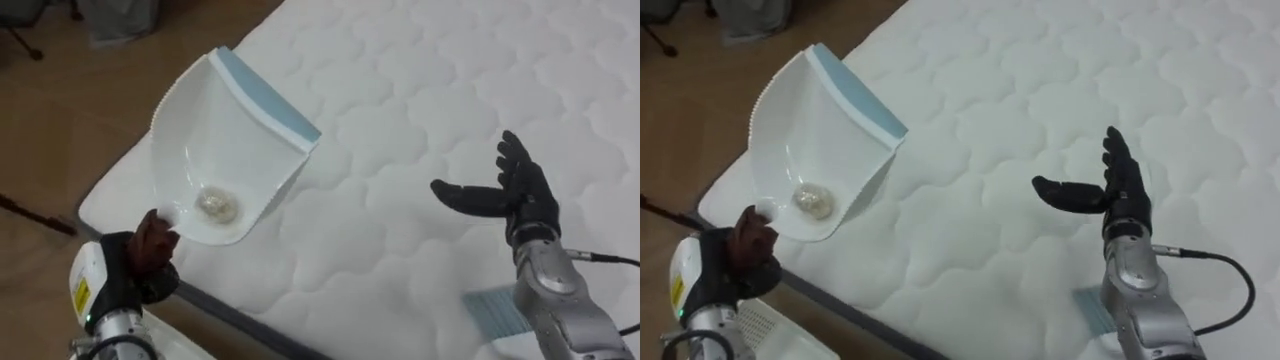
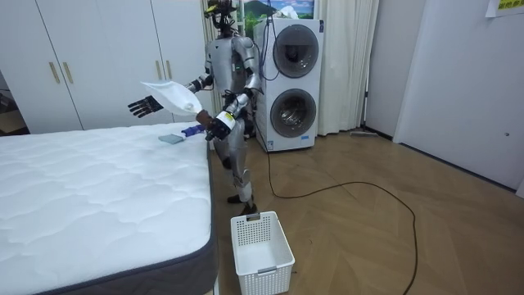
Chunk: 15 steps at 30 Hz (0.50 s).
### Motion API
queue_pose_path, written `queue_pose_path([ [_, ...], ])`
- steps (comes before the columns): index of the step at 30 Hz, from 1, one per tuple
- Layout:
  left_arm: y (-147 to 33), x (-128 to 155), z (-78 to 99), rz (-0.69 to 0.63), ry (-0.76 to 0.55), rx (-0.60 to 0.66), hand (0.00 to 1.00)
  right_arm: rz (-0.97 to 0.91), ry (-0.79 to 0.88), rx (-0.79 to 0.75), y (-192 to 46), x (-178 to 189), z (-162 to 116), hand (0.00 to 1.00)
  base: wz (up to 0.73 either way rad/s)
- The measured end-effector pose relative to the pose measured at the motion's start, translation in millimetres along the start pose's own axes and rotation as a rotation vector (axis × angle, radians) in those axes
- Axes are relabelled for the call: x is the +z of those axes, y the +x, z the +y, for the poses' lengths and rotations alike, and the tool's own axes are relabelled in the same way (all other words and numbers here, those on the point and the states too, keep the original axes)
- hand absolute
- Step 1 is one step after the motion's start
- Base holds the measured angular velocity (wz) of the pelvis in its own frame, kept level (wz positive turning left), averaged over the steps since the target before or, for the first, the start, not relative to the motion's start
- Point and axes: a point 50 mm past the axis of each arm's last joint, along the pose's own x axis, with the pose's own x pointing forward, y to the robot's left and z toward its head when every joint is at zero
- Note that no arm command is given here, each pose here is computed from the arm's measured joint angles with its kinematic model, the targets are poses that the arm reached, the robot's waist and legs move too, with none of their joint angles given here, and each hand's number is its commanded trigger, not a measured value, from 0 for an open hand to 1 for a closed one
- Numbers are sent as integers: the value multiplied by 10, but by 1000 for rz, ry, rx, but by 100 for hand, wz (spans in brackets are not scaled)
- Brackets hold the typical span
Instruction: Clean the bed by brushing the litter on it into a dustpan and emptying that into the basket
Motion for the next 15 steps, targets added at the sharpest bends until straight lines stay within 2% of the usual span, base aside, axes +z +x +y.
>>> queue_pose_path([
  [4, 13, 114, -32, -52, -38, -12, 100, -1, 13, -23, -128, -68, -44, 0, 103],
  [7, 12, 114, -51, -38, -71, -38, 100, -30, 45, -47, -141, -20, -42, 0, 115],
  [10, -43, 104, -145, -13, -110, -91, 100, -37, 44, -108, -163, -34, -114, 0, 102],
  [15, -24, 112, -108, -19, -113, -81, 100, -24, 52, -119, -191, -71, -140, 0, 50],
])
